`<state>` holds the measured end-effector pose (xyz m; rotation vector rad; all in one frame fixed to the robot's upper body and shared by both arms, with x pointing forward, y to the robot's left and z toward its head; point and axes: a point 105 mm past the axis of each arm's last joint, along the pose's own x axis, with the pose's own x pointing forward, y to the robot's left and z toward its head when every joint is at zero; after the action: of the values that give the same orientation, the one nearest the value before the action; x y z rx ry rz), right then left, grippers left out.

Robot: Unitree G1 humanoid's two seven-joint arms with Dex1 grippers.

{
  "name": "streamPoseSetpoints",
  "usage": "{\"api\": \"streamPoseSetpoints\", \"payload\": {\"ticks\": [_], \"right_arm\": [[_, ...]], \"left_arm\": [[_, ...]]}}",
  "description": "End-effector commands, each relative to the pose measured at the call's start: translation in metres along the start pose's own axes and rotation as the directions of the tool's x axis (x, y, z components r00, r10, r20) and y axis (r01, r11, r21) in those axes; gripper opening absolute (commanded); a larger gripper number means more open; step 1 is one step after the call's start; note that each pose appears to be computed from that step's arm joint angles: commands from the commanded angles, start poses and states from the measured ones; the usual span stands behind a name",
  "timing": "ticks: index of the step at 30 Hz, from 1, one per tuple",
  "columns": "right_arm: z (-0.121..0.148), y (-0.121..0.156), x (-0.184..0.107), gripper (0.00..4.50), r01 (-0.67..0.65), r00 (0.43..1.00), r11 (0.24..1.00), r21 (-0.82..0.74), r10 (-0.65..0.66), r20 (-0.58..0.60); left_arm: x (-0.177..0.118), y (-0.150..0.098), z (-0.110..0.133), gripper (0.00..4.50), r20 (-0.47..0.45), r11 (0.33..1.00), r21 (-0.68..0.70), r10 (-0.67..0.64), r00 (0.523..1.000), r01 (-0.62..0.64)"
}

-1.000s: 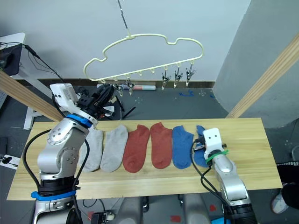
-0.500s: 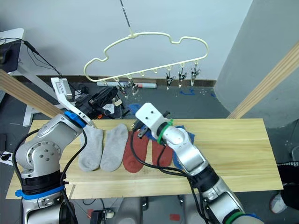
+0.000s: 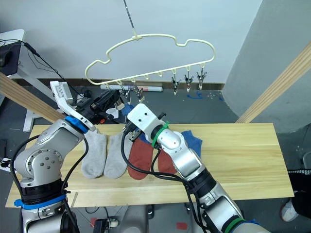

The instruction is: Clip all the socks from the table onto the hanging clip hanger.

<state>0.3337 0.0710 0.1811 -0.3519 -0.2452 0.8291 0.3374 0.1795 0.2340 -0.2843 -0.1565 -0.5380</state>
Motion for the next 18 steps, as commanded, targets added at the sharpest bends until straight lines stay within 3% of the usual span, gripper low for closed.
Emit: {"api": "streamPoseSetpoints", "payload": {"ticks": [1, 18], "right_arm": [[0.015, 0.003, -0.004, 0.0, 0.007, 0.999, 1.0, -0.005, -0.006, 0.053], [0.022, 0.018, 0.006, 0.0, -0.004, 0.997, 0.998, 0.069, -0.001, 0.075]], "left_arm": [[-0.001, -0.002, 0.009, 0.27, 0.049, 0.999, 0.049, 0.012, 0.999, -0.014], [-0.002, -0.007, 0.005, 0.27, 0.056, 0.999, 0.023, 0.035, 0.998, -0.036]]}}
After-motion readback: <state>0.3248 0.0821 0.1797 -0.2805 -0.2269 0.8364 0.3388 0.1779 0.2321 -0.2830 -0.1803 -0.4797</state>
